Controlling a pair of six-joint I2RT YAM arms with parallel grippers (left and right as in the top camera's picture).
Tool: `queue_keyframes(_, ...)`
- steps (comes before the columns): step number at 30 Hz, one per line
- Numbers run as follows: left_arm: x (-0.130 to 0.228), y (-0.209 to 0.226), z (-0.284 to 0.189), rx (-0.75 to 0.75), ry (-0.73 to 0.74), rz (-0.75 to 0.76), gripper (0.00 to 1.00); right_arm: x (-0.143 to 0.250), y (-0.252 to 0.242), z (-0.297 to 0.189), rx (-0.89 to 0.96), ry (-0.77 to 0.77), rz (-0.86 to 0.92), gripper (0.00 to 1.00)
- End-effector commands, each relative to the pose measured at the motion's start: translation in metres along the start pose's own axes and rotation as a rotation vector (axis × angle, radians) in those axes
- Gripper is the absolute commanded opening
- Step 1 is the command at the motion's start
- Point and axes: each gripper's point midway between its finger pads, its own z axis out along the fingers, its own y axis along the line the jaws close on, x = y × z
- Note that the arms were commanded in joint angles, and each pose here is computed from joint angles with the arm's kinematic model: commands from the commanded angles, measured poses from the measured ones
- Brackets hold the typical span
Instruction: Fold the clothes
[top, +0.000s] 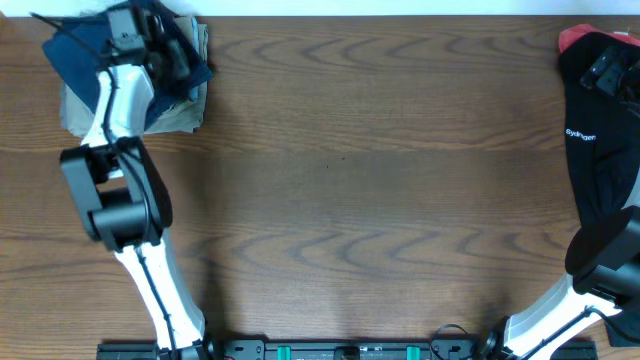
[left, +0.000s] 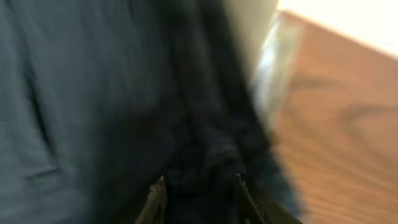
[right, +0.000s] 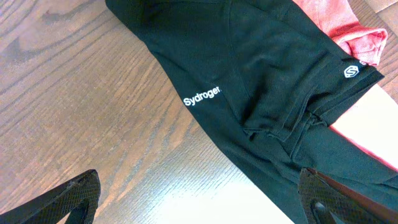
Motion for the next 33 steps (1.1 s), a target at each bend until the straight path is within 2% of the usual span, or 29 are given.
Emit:
queue_keyframes(1,0.011,0.012,0.009,-0.015,0.038,-0.025,0.38,-0.002,-0.01,0.002,0.022,0.0,0.007,0.99)
queue_keyframes(7,0.01,0.007,-0.019,-0.01,0.061,-0.03,0.38,-0.002,-0.01,0.002,0.023,0.0,0.007,0.99)
queue_keyframes(15,0.006,-0.03,-0.11,0.124,0.094,-0.037,0.38,-0.002,-0.01,0.002,0.023,0.0,0.007,0.99)
queue_keyframes(17,0.014,-0.042,-0.14,0.172,0.128,-0.044,0.41,-0.002,-0.01,0.002,0.023,0.0,0.007,0.99)
queue_keyframes(19,0.025,-0.051,-0.169,0.206,0.171,-0.056,0.5,-0.002,-0.01,0.002,0.023,0.0,0.007,0.99)
queue_keyframes(22,0.047,-0.058,-0.207,0.225,0.241,-0.076,0.54,-0.002,-0.01,0.002,0.023,0.0,0.007,0.99)
queue_keyframes(27,0.086,-0.06,-0.27,0.205,0.34,-0.086,0.55,-0.002,-0.01,0.002,0.023,0.0,0.007,0.99)
queue_keyframes(33,0.128,-0.08,-0.348,0.249,0.331,0.072,0.55,-0.002,-0.01,0.002,0.023,0.0,0.007,0.99)
